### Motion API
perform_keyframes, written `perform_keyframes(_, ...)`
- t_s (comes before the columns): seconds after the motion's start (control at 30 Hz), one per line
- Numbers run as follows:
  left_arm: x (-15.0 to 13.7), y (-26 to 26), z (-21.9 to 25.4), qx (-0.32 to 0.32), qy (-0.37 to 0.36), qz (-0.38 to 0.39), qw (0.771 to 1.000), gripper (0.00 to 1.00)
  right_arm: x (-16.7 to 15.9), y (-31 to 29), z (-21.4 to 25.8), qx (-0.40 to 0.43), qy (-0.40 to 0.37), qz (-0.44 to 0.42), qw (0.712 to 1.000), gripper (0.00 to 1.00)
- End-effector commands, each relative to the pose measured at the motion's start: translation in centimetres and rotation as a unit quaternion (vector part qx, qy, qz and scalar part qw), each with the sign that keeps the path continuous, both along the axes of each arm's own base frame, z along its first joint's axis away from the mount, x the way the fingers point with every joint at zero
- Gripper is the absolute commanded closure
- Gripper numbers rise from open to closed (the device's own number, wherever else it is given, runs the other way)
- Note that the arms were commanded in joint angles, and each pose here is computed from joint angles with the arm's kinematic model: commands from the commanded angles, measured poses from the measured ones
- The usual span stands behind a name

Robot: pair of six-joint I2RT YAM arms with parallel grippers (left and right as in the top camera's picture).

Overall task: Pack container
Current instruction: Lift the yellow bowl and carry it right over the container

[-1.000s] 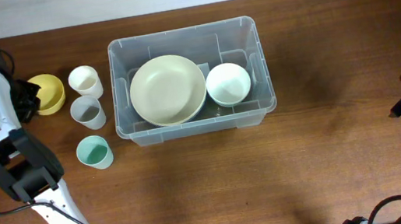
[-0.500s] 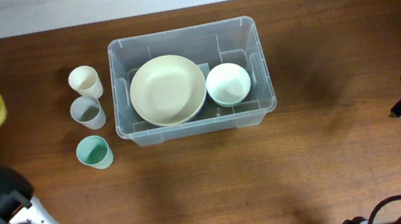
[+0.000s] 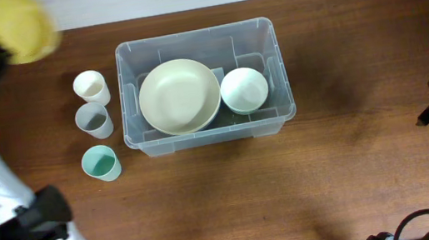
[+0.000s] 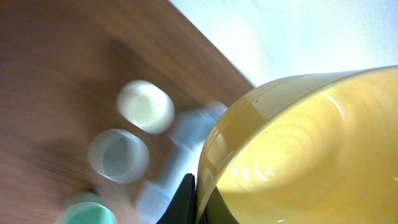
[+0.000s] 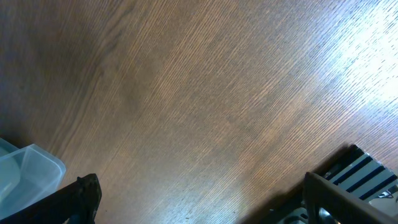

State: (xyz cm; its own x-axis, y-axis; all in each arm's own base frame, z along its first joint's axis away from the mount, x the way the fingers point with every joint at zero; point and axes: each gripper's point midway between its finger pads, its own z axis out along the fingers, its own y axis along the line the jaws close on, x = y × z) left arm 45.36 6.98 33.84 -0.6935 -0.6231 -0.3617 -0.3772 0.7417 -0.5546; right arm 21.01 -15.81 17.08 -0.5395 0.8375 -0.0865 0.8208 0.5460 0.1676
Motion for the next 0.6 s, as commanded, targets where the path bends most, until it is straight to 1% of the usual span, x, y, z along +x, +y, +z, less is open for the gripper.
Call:
perform_keyframes(0.0,-0.2,-7.9,0.4,0.026,-0.019,-0.141,0.989,0.99,0.0,0.0,0.0,0.001,-0.003,-0.005,1.000,0.01)
perform_keyframes(0.13,-0.5,-15.5,-1.7,0.055,0.006,-0.222,0.973,0.99,0.0,0.0,0.0,0.002,-0.003,-0.005,1.000,0.01)
perform_keyframes(0.27,-1.4,-22.5,-4.2,0.079,0.027,-0.292,0.953,0.99,0.0,0.0,0.0,0.002,-0.003,-0.005,1.000,0.01)
perform_keyframes(0.43,-2.6,-29.0,-7.9,0.113,0.055,-0.355,0.926,0.99,0.0,0.0,0.0,0.001,-0.003,-0.005,1.000,0.01)
perform_keyframes(0.5,-2.6,-30.8,-9.7,0.122,0.066,-0.368,0.920,0.99,0.0,0.0,0.0,0.001,-0.003,-0.005,1.000,0.01)
perform_keyframes(0.57,-2.3,-31.9,-11.4,0.133,0.079,-0.367,0.917,0.99,0.0,0.0,0.0,0.001,-0.003,-0.005,1.000,0.01)
